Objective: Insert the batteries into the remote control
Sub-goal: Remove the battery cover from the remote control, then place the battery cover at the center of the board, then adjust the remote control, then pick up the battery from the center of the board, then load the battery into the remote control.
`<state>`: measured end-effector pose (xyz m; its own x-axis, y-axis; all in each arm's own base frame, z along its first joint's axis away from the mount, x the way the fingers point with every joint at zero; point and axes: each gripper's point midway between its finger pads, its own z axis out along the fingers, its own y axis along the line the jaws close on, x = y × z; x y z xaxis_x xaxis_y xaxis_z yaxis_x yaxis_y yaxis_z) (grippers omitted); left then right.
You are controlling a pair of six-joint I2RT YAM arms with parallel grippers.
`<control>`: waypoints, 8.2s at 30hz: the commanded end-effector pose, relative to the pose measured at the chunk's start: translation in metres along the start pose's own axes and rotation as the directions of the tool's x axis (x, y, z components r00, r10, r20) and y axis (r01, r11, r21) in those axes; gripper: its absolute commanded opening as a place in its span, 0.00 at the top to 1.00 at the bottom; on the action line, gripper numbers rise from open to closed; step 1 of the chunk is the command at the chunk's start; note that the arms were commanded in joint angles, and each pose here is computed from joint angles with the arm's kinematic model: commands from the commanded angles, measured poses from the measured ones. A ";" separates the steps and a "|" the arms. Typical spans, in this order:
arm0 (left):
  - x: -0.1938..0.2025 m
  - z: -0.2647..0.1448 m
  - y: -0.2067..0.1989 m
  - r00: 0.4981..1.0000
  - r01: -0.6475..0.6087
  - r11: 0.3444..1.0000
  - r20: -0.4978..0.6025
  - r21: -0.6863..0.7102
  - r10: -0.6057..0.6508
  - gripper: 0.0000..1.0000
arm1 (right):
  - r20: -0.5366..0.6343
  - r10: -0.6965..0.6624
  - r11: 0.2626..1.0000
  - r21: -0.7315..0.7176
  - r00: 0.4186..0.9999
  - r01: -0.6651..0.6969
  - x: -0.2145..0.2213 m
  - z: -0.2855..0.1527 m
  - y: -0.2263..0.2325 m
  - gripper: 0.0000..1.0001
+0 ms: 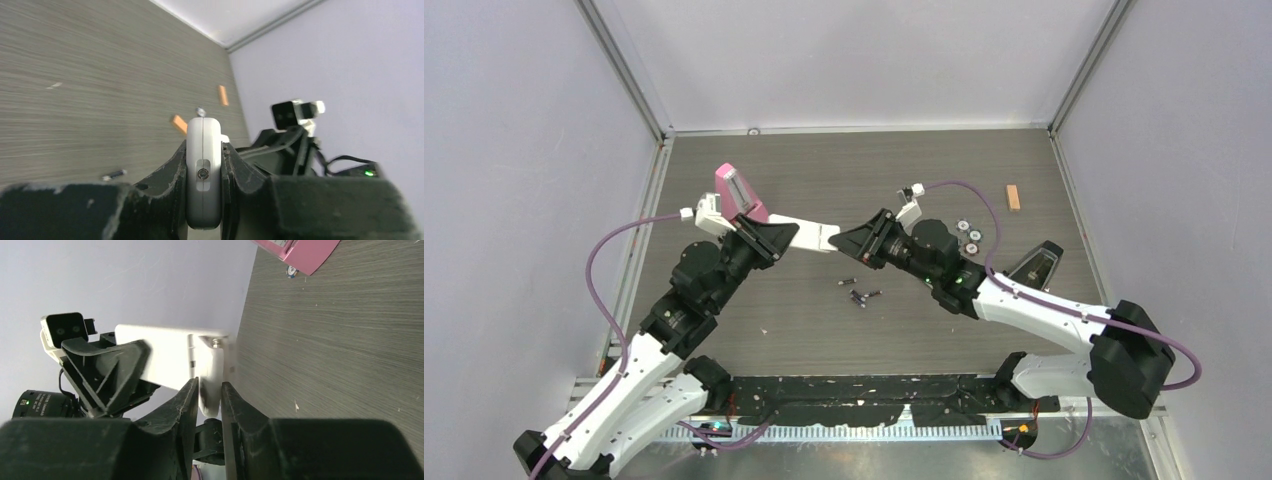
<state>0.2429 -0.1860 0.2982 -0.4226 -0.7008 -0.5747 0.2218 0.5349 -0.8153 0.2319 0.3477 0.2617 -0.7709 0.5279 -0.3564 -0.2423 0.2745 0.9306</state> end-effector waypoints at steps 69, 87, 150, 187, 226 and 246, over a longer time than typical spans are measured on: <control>0.053 -0.118 -0.125 0.785 -0.232 0.533 -0.166 0.814 0.596 1.00 | -0.201 -0.801 0.570 -0.547 0.564 0.613 0.081 -0.101 0.083 0.09; 0.062 -0.108 -0.122 0.854 -0.038 0.622 -0.298 0.782 0.427 0.42 | -0.195 -0.742 0.619 -0.568 0.642 0.543 0.079 -0.096 0.112 0.94; -0.036 -0.094 0.061 0.954 0.013 0.997 0.300 -0.078 0.011 1.00 | -0.713 -0.700 0.178 -0.230 -0.042 0.957 0.020 0.040 -0.152 0.35; -0.036 -0.095 0.089 0.944 0.015 0.982 0.326 -0.189 0.048 1.00 | -0.850 -0.508 0.255 -0.299 -0.136 0.919 0.041 0.049 -0.240 0.74; 0.011 -0.057 0.017 0.778 0.585 0.708 -0.025 0.396 -0.628 1.00 | 0.035 -0.501 0.858 0.146 0.865 0.492 0.011 0.008 0.100 0.92; -0.001 -0.060 0.012 0.786 0.539 0.702 0.021 0.465 -0.618 1.00 | 0.028 -0.646 0.718 0.363 0.763 0.594 0.029 0.022 0.092 0.91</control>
<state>0.1979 -0.1580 0.2684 -0.4692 -0.8811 0.0590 0.2406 -0.1918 -0.9515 0.1934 0.4184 0.3126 -0.4894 0.2083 -0.8468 -0.4691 0.7557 0.4570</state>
